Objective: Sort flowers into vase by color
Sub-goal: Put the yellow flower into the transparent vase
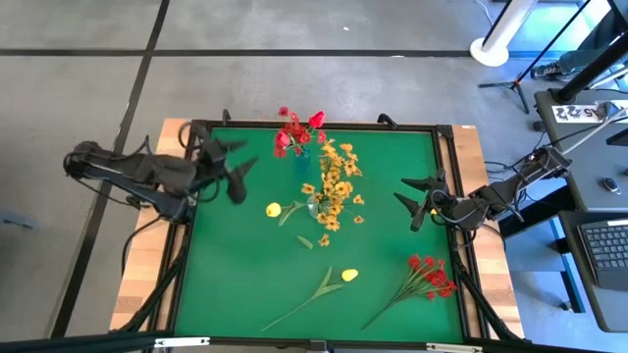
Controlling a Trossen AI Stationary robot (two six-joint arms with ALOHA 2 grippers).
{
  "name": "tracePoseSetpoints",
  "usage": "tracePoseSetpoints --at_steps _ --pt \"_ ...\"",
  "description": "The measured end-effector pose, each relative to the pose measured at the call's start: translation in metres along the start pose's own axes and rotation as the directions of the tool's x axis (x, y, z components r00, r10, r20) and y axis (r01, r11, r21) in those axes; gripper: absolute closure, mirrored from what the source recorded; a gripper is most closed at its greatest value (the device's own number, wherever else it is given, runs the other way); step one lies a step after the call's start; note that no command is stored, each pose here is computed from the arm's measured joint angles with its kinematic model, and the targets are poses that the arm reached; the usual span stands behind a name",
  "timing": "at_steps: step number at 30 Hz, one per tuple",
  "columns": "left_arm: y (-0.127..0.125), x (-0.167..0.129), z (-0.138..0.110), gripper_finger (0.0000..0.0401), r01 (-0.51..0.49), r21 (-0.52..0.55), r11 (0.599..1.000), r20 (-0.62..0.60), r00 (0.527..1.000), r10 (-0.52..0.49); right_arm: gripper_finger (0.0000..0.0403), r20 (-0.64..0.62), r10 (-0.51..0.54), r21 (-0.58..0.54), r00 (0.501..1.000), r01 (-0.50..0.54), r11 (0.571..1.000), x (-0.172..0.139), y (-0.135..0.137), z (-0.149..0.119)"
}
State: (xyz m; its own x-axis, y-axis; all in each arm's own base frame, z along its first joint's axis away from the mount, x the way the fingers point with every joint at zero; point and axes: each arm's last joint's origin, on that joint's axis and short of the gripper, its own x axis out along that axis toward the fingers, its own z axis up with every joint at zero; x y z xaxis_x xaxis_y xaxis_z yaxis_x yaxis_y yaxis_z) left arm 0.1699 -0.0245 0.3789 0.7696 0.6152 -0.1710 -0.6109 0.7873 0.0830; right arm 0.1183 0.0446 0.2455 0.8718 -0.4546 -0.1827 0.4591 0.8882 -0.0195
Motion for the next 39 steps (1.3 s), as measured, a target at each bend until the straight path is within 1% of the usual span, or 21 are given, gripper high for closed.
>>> tracePoseSetpoints --at_steps 2,3,5,7,9,13,17,19,22,23,25,29,32,34,39 --pt "-0.002 -0.007 -0.011 0.0182 0.140 -0.108 0.984 -0.102 0.983 -0.151 0.0183 0.000 0.000 0.000 1.000 0.000 1.000 0.000 0.000 0.000" --pt "-0.004 -0.009 -0.016 0.0184 0.194 -0.153 0.969 -0.153 0.964 -0.217 0.0183 0.000 0.000 0.000 1.000 0.000 1.000 0.000 0.000 0.000" --pt "-0.013 -0.012 -0.025 0.0187 0.280 -0.223 0.934 -0.248 0.910 -0.332 0.0183 0.000 0.000 0.000 1.000 0.000 1.000 0.000 0.000 0.000" --pt "-0.027 -0.015 -0.033 0.0187 0.354 -0.259 0.899 -0.309 0.851 -0.424 0.0183 0.000 -0.001 -0.001 1.000 0.001 1.000 0.000 0.000 0.000" --pt "-0.044 -0.018 -0.043 0.0187 0.402 -0.247 0.882 -0.352 0.810 -0.468 0.0183 0.000 0.000 0.000 1.000 0.000 1.000 0.000 0.000 0.000" --pt "-0.083 -0.022 -0.057 0.0188 0.462 -0.224 0.858 -0.387 0.766 -0.513 0.0183 0.001 0.000 0.000 1.000 0.000 1.000 0.000 0.000 0.000" --pt "-0.126 -0.023 -0.071 0.0188 0.523 -0.234 0.820 -0.364 0.734 -0.573 0.0183 0.001 0.000 0.000 1.000 0.000 1.000 0.000 0.000 0.000" --pt "-0.150 -0.021 -0.083 0.0188 0.544 -0.228 0.807 -0.361 0.723 -0.589 0.0183 0.000 0.000 0.000 1.000 0.000 1.000 0.000 0.000 0.000" --pt "-0.182 -0.013 -0.107 0.0188 0.558 -0.222 0.799 -0.373 0.709 -0.599 0.0183 0.001 0.000 0.000 1.000 0.000 1.000 0.000 0.000 0.000" --pt "-0.191 -0.010 -0.116 0.0188 0.559 -0.240 0.794 -0.380 0.698 -0.607 0.0183 0.001 -0.001 0.000 1.000 0.001 1.000 0.000 0.000 0.000" --pt "-0.209 -0.005 -0.133 0.0188 0.566 -0.290 0.772 -0.404 0.659 -0.635 0.0183 0.001 0.000 0.000 1.000 0.000 1.000 0.000 0.000 0.000" --pt "-0.235 0.006 -0.167 0.0188 0.549 -0.384 0.743 -0.438 0.600 -0.670 0.0183 0.001 0.000 0.000 1.000 0.000 1.000 0.000 0.000 0.000" --pt "-0.247 0.013 -0.188 0.0188 0.524 -0.408 0.747 -0.452 0.595 -0.664 0.0183 0.001 0.000 0.000 1.000 0.000 1.000 0.000 0.000 0.000" --pt "-0.253 0.019 -0.197 0.0188 0.504 -0.403 0.764 -0.472 0.600 -0.645 0.0183 0.001 0.000 0.000 1.000 0.000 1.000 0.000 0.000 0.000" --pt "-0.272 0.043 -0.208 0.0188 0.472 -0.387 0.792 -0.488 0.625 -0.610 0.0183 -0.003 0.014 0.001 1.000 -0.014 1.000 0.000 0.000 0.000"
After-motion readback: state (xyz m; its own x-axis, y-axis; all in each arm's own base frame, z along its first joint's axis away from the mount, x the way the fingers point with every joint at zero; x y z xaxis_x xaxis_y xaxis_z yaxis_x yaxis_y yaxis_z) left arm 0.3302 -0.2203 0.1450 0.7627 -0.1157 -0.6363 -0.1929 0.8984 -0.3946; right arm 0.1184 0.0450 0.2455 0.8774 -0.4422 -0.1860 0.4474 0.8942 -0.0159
